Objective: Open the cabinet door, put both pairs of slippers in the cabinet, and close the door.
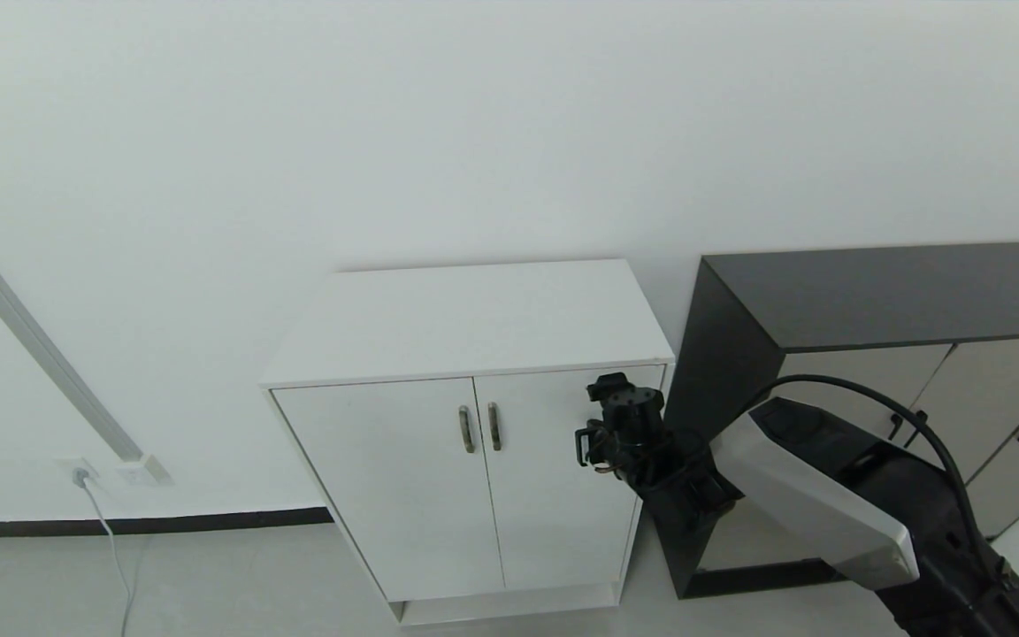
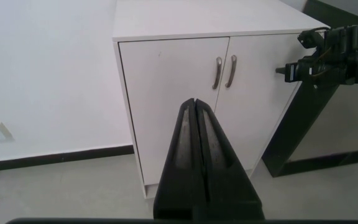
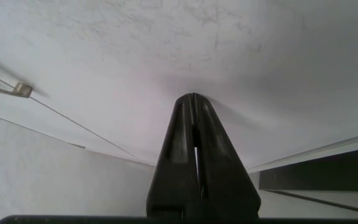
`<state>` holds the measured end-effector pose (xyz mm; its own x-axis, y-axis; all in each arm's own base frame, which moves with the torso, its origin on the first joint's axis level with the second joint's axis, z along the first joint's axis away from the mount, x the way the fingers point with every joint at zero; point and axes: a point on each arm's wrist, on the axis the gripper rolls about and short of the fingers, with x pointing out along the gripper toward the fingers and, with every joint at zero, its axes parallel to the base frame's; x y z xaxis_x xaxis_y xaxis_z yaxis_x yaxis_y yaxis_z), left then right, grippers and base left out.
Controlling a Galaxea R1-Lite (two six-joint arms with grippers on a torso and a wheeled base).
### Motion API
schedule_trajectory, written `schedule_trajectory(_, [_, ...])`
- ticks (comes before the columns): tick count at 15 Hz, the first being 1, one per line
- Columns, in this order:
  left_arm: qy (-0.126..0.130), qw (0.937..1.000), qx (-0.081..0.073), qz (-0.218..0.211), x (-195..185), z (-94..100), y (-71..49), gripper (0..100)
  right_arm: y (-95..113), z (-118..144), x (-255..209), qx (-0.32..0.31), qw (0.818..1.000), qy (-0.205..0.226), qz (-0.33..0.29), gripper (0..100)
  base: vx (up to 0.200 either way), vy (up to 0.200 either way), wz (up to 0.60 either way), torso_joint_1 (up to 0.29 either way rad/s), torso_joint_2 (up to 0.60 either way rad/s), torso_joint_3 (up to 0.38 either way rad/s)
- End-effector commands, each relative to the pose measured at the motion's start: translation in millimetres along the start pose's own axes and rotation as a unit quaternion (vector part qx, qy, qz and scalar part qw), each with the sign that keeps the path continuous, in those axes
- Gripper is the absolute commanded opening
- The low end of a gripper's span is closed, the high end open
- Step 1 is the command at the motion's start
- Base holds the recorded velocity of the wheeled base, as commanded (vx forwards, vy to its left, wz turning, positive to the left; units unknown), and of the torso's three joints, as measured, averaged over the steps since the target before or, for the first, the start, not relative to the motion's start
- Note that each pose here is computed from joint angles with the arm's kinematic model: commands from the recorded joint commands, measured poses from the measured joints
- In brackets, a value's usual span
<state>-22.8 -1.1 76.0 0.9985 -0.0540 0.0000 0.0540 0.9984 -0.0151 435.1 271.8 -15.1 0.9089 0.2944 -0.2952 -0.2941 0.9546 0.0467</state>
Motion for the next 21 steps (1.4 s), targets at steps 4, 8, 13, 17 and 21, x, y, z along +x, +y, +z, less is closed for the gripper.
schedule_trajectory(4, [0.000, 1.0000, 0.000, 0.000, 0.0, -0.1, 0.0, 0, -0.1, -0.9, -0.1, 0.000, 1.000, -0.001, -0.001, 0, 0.000, 0.000, 0.00, 0.000, 0.00, 0.000])
schedule_trajectory(8, [0.000, 1.0000, 0.000, 0.000, 0.0, -0.1, 0.0, 0, -4.0, 9.7, -29.1, -0.001, 1.000, 0.002, -0.006, 0, 0.000, 0.000, 0.00, 0.000, 0.00, 0.000])
schedule_trajectory(13, [0.000, 1.0000, 0.000, -0.001, 0.0, -0.1, 0.0, 0, -20.7, 25.3, -101.8, 0.002, 1.000, -0.012, -0.005, 0, 0.000, 0.000, 0.00, 0.000, 0.00, 0.000])
schedule_trajectory(17, [0.000, 1.0000, 0.000, -0.001, 0.0, -0.1, 0.0, 0, -42.5, 32.4, -158.6, 0.008, 0.999, -0.028, -0.028, 0, 0.000, 0.000, 0.00, 0.000, 0.00, 0.000])
schedule_trajectory(21, [0.000, 1.0000, 0.000, 0.000, 0.0, -0.1, 0.0, 0, -72.8, 42.3, -210.1, 0.006, 0.998, -0.037, -0.057, 0, 0.000, 0.000, 0.00, 0.000, 0.00, 0.000])
